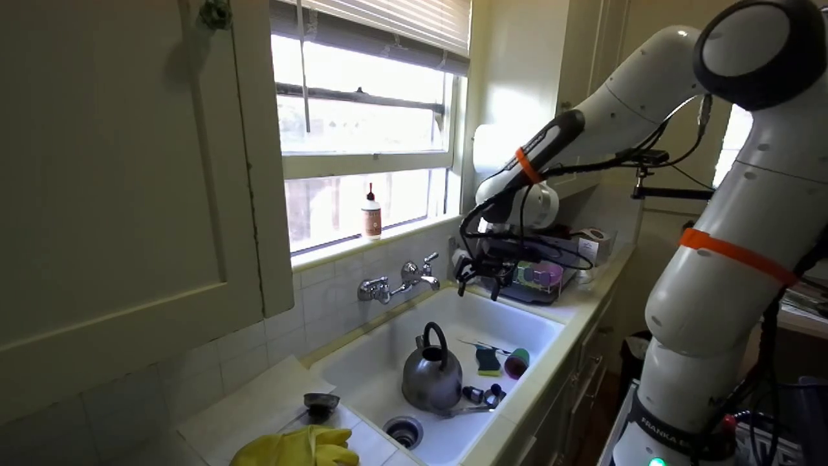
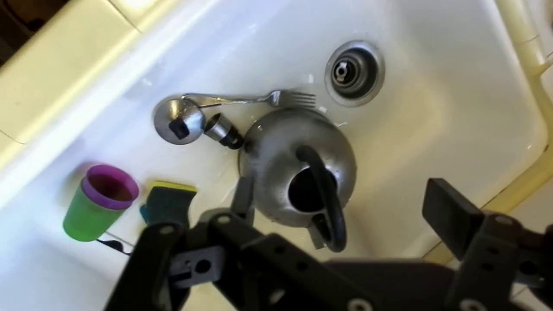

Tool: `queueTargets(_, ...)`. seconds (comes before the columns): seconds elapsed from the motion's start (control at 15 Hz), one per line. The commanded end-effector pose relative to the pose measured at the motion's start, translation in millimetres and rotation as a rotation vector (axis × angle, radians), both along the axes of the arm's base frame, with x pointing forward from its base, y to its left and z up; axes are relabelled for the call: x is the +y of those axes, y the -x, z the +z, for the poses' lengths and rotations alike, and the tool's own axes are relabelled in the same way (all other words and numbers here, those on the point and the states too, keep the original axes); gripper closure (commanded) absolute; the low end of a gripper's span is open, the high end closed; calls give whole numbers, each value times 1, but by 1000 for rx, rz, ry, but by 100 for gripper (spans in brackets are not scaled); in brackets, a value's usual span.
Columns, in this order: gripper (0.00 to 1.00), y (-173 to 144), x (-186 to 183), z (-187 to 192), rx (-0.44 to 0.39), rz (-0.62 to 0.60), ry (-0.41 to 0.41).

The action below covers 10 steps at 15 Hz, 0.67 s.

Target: Use the sponge to scrub the teapot

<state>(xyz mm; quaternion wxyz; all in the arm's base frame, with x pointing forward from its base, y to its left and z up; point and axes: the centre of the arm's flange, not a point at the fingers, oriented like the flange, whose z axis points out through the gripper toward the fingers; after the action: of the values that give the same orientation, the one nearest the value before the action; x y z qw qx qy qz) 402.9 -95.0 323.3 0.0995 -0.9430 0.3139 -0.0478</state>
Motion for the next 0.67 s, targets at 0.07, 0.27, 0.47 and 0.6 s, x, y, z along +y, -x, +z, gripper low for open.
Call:
queueTargets(0.07, 0, -14, -46, -32, -34, -134, -15)
queueTargets(0.27, 0, -28, -70, -51, -44, -170, 5)
queueTargets(0.47, 0, -37, -92, -64, -42, -164, 14)
queueTargets(0.6, 0, -41, -110, -74, -30, -184, 27)
